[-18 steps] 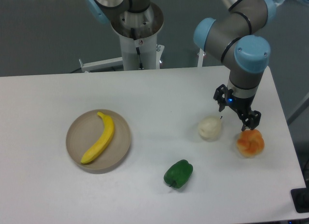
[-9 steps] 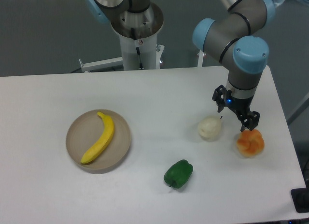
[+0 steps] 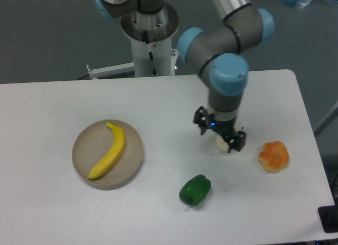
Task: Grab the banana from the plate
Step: 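Move the open gripper over to the yellow banana on the plate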
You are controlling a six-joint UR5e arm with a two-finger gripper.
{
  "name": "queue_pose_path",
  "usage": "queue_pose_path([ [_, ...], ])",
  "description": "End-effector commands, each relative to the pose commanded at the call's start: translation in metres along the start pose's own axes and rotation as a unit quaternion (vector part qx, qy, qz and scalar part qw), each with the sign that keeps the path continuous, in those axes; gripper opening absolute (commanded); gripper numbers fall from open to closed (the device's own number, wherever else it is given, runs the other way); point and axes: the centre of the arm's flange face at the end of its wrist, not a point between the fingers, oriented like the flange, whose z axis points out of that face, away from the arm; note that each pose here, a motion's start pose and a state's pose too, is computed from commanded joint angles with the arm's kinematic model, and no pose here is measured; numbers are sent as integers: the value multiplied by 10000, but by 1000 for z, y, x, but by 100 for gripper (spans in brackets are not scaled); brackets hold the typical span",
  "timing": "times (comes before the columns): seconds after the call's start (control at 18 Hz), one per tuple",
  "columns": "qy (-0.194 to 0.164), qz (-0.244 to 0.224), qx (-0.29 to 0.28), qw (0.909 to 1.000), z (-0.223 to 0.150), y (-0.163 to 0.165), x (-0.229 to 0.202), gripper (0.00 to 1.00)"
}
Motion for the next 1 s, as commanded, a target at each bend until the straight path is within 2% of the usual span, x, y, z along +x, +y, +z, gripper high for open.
queue_pose_path([
  [0.39,99,-666,-59,9977,16,-55,58,100],
  [0.83,268,-714,-279,9967,55,-105,157,100],
  [1.0,309,-705,-349,9964,66,-114,178,100],
])
